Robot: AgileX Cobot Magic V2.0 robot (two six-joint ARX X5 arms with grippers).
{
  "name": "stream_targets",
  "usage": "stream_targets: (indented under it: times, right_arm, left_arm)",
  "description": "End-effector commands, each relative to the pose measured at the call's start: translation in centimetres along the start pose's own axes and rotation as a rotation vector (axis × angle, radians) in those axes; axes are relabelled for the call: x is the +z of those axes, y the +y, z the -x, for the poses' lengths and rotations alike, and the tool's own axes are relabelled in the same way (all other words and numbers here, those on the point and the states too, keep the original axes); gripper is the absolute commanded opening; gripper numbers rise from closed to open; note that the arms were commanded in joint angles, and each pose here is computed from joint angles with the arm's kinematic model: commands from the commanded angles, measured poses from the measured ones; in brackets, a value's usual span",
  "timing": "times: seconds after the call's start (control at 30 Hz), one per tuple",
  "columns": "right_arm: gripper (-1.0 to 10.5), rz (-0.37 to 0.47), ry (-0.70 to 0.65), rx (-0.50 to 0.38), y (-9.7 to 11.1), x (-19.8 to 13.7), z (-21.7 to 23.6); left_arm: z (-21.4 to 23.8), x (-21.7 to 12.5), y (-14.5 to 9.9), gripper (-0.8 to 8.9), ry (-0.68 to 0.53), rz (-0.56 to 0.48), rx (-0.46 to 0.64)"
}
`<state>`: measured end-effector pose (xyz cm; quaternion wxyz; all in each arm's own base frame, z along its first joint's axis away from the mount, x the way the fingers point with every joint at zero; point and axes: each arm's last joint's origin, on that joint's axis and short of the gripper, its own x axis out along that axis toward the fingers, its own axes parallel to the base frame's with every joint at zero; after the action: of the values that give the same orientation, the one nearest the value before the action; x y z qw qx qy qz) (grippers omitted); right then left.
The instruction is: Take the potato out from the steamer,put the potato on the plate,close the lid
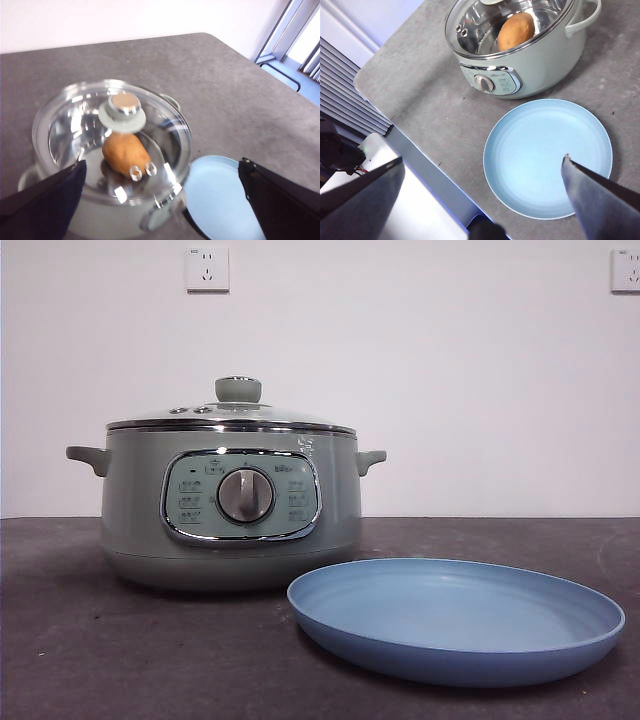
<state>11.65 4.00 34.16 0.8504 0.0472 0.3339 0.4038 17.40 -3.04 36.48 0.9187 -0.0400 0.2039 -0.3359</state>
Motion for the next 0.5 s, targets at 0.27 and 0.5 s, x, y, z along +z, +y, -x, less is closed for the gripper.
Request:
stream_targets:
  times: [0.27, 0.5]
  right_arm:
    - [6.6, -0.002, -0.013, 0.000, 0.0, 0.2, 0.1]
    - [6.6, -0.010, -0.012, 0.001, 0.0, 0.2, 0.1]
  left_arm:
    - [-8.5, 3.7, 1.4, 6.91, 0.130, -0.149, 0.019]
    - [-14.7, 4.0, 2.1, 6.91, 0.196, -0.179, 0.023]
